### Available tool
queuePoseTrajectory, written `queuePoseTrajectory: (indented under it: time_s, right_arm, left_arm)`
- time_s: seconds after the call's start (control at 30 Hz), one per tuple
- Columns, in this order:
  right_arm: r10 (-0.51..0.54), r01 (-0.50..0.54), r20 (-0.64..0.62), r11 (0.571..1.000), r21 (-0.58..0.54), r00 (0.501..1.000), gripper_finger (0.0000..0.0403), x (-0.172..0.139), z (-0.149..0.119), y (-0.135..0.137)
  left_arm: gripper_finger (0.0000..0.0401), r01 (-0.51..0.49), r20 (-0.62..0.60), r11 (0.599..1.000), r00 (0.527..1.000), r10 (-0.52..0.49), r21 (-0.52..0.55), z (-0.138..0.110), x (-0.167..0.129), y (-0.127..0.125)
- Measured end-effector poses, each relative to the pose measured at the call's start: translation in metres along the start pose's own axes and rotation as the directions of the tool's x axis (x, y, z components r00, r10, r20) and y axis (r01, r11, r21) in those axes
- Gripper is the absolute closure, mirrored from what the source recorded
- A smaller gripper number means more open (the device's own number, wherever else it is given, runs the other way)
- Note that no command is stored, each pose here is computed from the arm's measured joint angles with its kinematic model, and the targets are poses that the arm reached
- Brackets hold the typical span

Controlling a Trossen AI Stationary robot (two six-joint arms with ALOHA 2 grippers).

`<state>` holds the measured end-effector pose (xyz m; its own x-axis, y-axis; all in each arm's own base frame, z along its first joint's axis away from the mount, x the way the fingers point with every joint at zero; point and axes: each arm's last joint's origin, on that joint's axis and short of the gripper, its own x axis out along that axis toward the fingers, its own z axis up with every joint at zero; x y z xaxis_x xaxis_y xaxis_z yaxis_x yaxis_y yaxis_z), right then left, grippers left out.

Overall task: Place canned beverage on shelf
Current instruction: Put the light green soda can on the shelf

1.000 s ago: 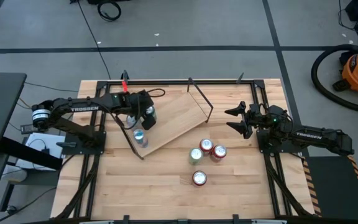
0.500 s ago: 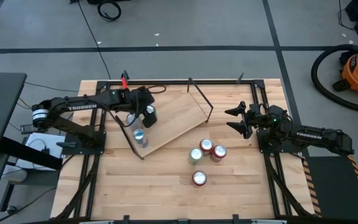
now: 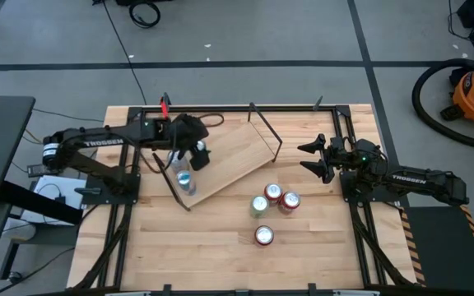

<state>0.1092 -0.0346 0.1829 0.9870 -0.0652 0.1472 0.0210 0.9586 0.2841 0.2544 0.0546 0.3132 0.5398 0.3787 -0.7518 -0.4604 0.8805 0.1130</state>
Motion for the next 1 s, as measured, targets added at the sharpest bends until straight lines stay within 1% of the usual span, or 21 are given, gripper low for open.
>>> queuePoseTrajectory:
  time_s: [0.07, 0.2, 0.27, 0.43, 0.5, 0.57, 0.77, 0.9, 1.0]
  right_arm:
    - [0.000, 0.000, 0.000, 1.000, 0.000, 1.000, 0.0069, 0.000, 0.000, 0.000]
    - [0.000, 0.000, 0.000, 1.000, 0.000, 1.000, 0.0069, 0.000, 0.000, 0.000]
    - [-0.001, 0.001, 0.000, 1.000, -0.001, 1.000, 0.0069, 0.000, 0.000, 0.000]
    - [-0.008, 0.008, 0.003, 1.000, 0.001, 1.000, 0.0069, 0.000, 0.000, 0.000]
    - [-0.008, 0.008, 0.003, 1.000, 0.005, 1.000, 0.0069, 0.000, 0.000, 0.000]
    - [-0.010, 0.010, 0.003, 1.000, 0.006, 1.000, 0.0069, 0.000, 0.000, 0.000]
    - [-0.012, 0.012, 0.000, 1.000, 0.006, 1.000, 0.0069, 0.000, 0.000, -0.001]
    - [-0.012, 0.012, 0.000, 1.000, 0.005, 1.000, 0.0069, 0.000, 0.000, -0.001]
    - [-0.013, 0.013, 0.000, 1.000, 0.003, 1.000, 0.0069, 0.000, 0.000, -0.001]
  left_arm:
    - [0.0026, 0.006, 0.008, 1.000, 1.000, -0.006, -0.005, -0.001, -0.002, -0.007]
    - [0.0026, 0.054, 0.031, 0.999, 0.998, -0.054, -0.005, -0.003, -0.008, -0.025]
    - [0.0026, 0.067, 0.074, 0.998, 0.995, -0.068, 0.013, -0.002, -0.012, -0.037]
    - [0.0026, 0.040, 0.194, 0.995, 0.979, -0.058, 0.094, -0.002, -0.024, -0.068]
    - [0.0026, 0.054, 0.208, 0.992, 0.975, -0.077, 0.116, -0.005, -0.025, -0.080]
    - [0.0026, 0.085, 0.218, 0.990, 0.970, -0.108, 0.113, -0.006, -0.024, -0.092]
    - [0.0026, 0.135, 0.162, 0.980, 0.974, -0.158, 0.144, -0.019, -0.008, -0.129]
    - [0.0026, 0.192, 0.116, 0.967, 0.970, -0.213, 0.168, -0.027, 0.005, -0.149]
    - [0.0026, 0.219, 0.081, 0.958, 0.968, -0.237, 0.187, -0.025, 0.011, -0.162]
